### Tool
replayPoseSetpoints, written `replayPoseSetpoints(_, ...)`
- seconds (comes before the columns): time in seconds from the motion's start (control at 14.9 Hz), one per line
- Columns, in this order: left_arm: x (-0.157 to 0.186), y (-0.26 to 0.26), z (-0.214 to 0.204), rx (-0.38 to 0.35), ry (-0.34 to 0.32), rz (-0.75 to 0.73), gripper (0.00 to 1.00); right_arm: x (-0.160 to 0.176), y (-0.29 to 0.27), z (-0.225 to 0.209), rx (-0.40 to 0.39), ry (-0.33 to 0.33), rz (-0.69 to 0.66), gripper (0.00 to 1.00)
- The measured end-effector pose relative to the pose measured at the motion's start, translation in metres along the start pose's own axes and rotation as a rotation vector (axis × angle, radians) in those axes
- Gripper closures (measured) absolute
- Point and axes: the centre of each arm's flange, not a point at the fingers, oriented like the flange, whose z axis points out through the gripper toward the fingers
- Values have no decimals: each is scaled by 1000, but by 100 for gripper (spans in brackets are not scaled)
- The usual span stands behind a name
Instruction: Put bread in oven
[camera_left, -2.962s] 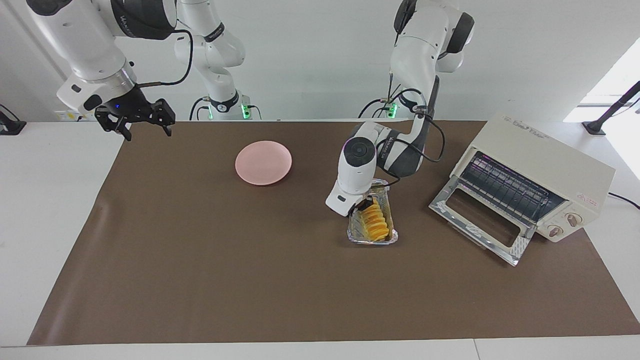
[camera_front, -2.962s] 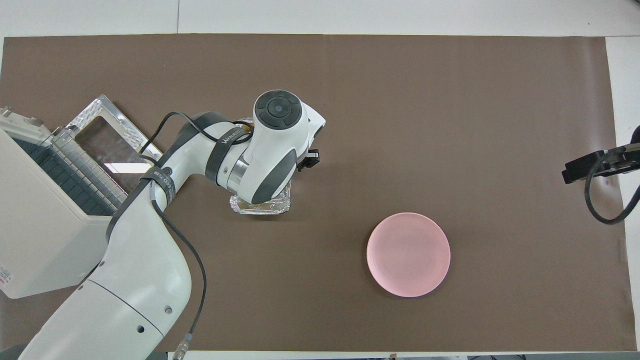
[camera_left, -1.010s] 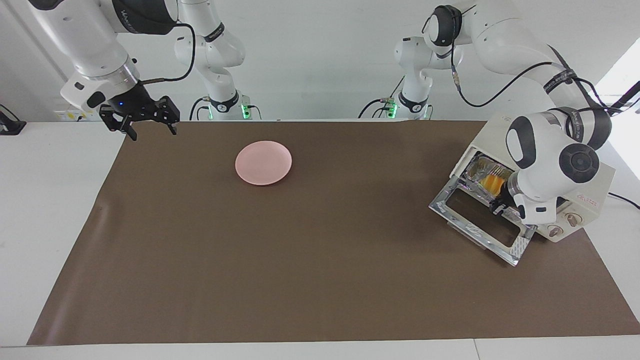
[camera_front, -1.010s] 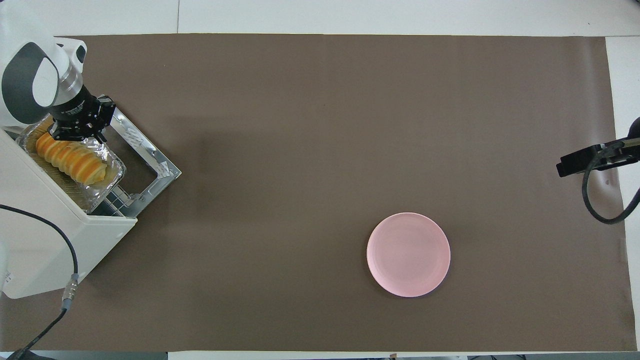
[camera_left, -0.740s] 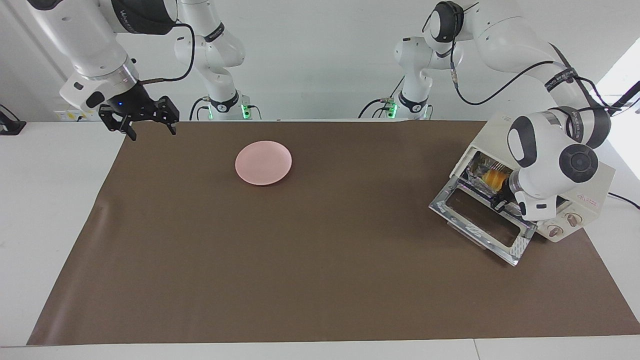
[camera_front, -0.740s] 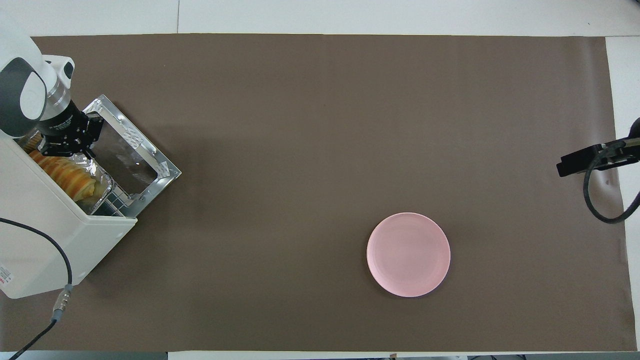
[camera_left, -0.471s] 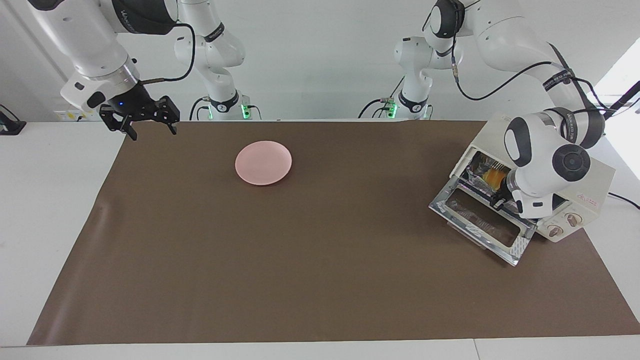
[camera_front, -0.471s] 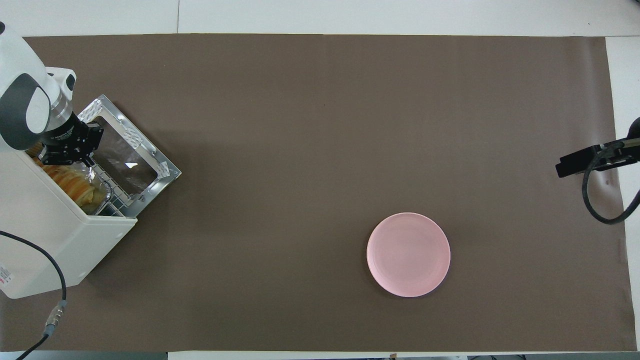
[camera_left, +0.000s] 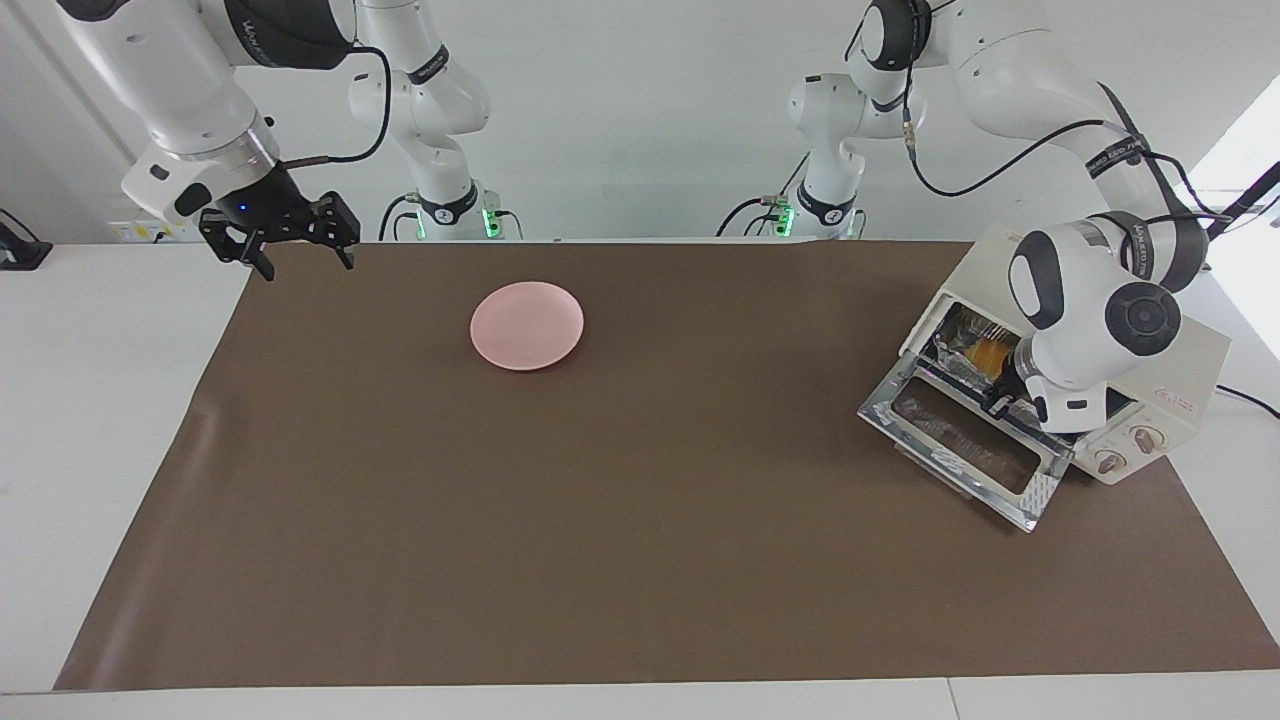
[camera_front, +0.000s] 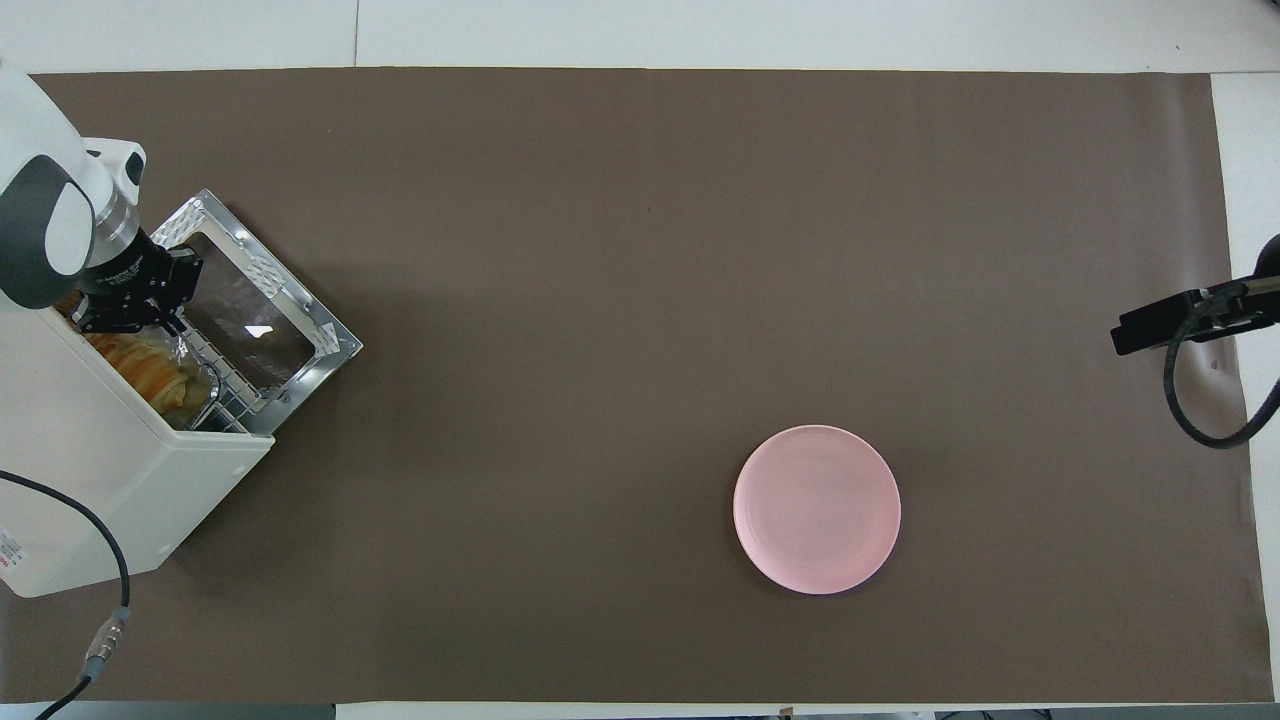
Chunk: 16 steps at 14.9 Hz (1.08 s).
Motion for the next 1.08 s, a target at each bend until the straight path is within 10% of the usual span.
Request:
replayPoseSetpoints(0.54,-4,9,-17,-14,60,91,2,0,0,0,0,0,0,0)
replayPoseSetpoints(1.08,-51,-3,-121,-74,170,357,0,0,0,0,0,0,0,0)
